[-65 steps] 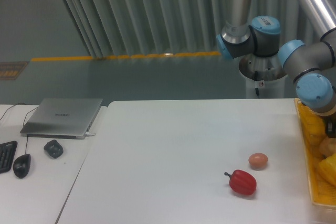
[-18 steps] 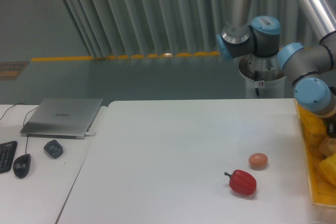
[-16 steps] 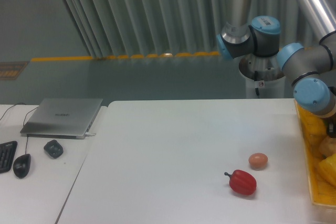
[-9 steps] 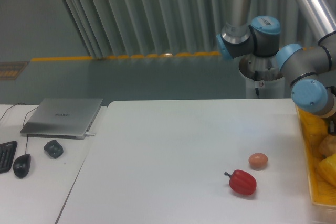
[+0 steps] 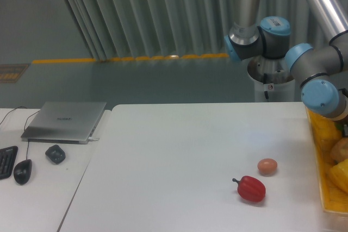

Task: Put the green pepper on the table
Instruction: 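Lower the gripper into the basket and grasp the green pepper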

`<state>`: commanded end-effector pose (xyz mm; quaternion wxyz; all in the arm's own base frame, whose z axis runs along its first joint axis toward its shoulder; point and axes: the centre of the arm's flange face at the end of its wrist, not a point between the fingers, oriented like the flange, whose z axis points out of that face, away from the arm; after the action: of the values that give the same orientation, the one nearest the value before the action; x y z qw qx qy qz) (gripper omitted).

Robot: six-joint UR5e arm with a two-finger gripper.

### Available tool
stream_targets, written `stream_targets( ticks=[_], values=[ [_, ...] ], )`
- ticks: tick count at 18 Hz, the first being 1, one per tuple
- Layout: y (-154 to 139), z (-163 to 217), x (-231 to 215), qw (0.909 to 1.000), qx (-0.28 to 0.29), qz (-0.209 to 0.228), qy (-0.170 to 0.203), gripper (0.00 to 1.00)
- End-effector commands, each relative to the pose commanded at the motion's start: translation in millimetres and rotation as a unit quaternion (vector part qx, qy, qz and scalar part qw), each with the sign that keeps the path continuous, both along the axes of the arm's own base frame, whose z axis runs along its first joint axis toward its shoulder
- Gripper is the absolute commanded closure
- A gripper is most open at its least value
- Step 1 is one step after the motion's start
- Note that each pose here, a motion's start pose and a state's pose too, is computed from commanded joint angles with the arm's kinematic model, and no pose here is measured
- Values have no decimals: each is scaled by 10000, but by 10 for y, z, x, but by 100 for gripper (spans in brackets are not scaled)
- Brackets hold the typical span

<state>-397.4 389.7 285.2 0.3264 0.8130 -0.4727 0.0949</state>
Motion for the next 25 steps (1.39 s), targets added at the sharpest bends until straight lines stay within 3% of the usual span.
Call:
stream_targets(
  ticks=[8, 12, 19, 25],
  values=[
    [44, 165, -47, 9989, 203, 263, 323, 0],
    [175, 25, 163, 9990, -104, -8, 435, 0],
    [117, -251, 265, 9993, -330, -171, 45, 0],
    [92, -372, 283, 9991, -402, -144, -31, 0]
  ],
)
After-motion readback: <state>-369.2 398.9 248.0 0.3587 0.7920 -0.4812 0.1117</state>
